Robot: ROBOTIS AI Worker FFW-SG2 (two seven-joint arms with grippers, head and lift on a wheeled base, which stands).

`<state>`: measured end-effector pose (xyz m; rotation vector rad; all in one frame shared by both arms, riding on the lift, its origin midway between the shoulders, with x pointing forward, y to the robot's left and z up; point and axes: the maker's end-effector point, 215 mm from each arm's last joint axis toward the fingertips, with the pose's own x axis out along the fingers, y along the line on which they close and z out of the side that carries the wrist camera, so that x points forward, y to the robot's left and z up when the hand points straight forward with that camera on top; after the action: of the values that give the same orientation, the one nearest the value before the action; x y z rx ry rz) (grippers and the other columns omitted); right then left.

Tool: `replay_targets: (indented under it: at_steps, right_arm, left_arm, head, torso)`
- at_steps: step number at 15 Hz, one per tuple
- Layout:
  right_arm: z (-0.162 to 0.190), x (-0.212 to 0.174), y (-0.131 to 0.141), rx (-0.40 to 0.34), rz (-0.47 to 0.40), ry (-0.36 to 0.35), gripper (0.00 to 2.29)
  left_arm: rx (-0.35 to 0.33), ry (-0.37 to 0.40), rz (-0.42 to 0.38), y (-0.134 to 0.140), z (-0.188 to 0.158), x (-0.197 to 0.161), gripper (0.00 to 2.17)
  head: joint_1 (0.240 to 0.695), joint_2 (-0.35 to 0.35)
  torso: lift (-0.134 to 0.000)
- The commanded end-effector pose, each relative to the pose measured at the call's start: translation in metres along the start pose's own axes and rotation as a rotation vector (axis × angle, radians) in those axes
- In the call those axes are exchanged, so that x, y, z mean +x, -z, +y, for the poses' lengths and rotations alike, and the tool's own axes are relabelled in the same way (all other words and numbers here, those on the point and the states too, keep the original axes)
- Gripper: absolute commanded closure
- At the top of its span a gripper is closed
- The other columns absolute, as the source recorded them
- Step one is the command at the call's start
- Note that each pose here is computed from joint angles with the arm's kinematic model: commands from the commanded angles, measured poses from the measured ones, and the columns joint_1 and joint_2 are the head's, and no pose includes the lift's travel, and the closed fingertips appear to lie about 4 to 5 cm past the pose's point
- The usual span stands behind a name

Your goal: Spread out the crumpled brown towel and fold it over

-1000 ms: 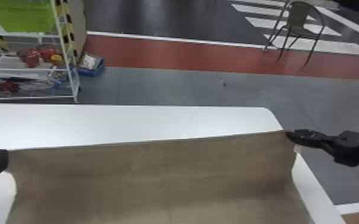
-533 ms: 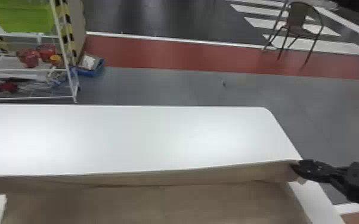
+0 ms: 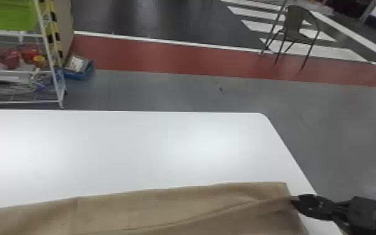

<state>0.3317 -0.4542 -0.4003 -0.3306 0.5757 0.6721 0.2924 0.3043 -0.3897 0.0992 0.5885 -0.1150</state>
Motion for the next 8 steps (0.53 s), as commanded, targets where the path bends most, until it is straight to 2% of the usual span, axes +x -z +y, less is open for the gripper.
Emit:
replay_targets:
  at_steps: [1, 6, 7, 8]
  right_arm:
    - [-0.003, -0.011, 0.001, -0.002, -0.007, 0.010, 1.43]
    - [-0.012, -0.014, 0.016, -0.002, 0.036, 0.018, 1.43]
    - [-0.012, -0.014, 0.016, -0.007, 0.033, 0.019, 1.23]
    - [-0.012, -0.014, 0.014, -0.019, 0.023, 0.021, 0.77]
  left_arm:
    - [0.014, -0.018, 0.002, 0.008, 0.009, -0.009, 1.74]
    - [0.002, -0.023, 0.048, 0.032, 0.013, -0.013, 1.74]
    - [0.005, -0.028, 0.049, 0.032, 0.015, -0.014, 1.74]
    - [0.004, -0.028, 0.055, 0.034, 0.015, -0.015, 1.66]
  head:
    - [0.695, -0.278]
    - [0.695, -0.287]
    - [0.695, -0.296]
    - [0.695, -0.300]
  torso:
    - [-0.123]
    - [-0.123]
    - [-0.123]
    - [-0.123]
